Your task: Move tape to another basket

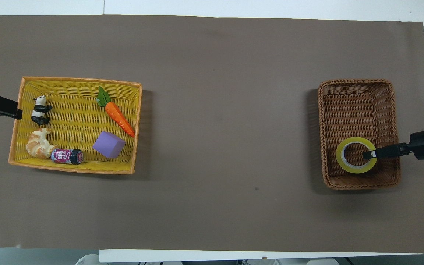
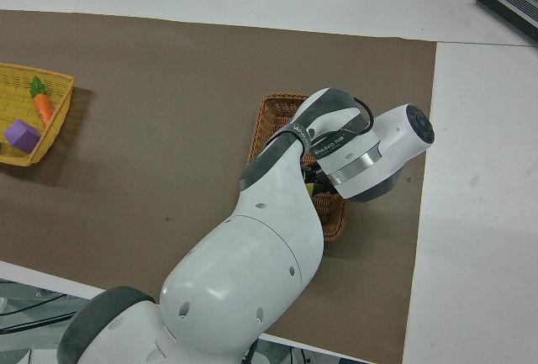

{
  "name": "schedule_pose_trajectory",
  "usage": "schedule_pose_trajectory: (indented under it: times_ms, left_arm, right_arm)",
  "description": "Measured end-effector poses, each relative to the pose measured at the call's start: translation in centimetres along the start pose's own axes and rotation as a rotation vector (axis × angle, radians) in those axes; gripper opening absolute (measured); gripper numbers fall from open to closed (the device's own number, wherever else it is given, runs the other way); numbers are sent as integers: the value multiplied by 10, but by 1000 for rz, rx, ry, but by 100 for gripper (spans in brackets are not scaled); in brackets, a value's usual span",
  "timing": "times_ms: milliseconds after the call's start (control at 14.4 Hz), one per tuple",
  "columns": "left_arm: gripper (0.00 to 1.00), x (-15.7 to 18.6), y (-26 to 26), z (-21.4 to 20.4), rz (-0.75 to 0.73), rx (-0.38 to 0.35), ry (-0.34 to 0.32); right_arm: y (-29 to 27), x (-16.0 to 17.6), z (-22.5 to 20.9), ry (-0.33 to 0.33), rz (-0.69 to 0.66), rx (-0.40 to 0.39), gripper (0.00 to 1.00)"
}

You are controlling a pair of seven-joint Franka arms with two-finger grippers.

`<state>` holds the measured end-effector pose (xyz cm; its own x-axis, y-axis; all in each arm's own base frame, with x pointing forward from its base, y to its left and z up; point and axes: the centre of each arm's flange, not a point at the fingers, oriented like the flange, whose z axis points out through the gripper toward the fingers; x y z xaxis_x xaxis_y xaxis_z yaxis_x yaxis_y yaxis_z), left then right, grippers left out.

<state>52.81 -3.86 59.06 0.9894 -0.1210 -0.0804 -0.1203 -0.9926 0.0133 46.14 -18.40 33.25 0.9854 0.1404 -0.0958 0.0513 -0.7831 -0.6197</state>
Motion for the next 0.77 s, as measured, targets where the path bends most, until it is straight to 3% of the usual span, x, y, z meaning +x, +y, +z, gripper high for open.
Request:
schedule_pose_trajectory:
  times_ms: [70,348,557,766]
  left_arm:
    - [100,0,8,1,14,2,-4]
    - [100,2,29,6,55,5,-21]
    - [100,4,28,12,53,4,-32]
    - [100,4,27,14,51,3,-37]
  right_arm:
    - [-1,2,-5,-1,-9,-17,100]
    - [-21,15,-37,3,-76,-107,100]
    - [-70,33,-64,-24,-176,-248,100]
    - [-135,39,-92,-38,-171,-406,100]
